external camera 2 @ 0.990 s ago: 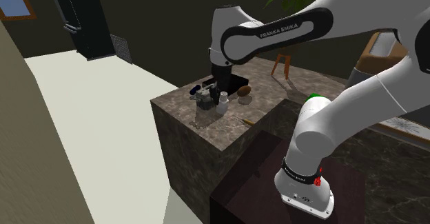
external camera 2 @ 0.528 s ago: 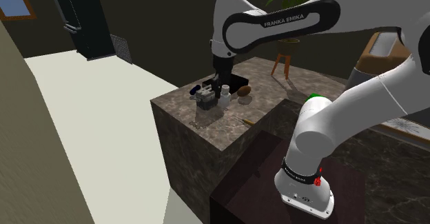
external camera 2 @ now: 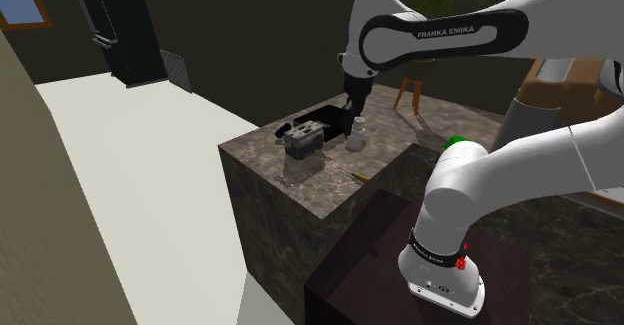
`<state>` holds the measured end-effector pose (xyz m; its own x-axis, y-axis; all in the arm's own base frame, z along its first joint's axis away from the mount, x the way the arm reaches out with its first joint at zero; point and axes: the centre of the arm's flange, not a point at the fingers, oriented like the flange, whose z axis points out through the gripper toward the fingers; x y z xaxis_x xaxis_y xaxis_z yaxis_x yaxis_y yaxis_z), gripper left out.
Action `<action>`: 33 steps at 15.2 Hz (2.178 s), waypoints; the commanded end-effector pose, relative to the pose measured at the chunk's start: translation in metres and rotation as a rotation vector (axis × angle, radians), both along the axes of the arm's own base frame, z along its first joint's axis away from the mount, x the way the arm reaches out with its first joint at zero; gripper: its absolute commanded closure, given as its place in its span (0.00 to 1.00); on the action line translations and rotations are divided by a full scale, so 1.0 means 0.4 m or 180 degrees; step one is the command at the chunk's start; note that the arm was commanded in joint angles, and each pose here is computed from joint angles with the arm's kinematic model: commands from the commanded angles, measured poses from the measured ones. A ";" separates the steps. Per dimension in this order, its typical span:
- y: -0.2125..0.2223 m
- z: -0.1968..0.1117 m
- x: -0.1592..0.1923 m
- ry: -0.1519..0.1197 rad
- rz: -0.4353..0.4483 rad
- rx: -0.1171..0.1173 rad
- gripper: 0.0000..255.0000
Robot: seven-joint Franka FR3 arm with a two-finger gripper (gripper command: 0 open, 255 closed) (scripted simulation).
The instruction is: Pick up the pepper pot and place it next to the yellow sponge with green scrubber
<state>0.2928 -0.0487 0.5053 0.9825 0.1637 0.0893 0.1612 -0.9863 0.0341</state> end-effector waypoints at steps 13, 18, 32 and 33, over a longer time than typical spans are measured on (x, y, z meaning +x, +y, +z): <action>-0.391 0.004 -0.245 0.0001 0.0005 -0.0001 1.00; -0.532 0.004 -0.331 0.0001 0.0005 -0.0001 1.00; -0.926 0.005 -0.571 0.0001 0.0005 -0.0001 1.00; -0.955 0.006 -0.588 0.0001 0.0005 -0.0001 1.00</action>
<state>0.0656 -0.4193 0.5058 0.9823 0.1646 0.0896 0.1622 -0.9862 0.0338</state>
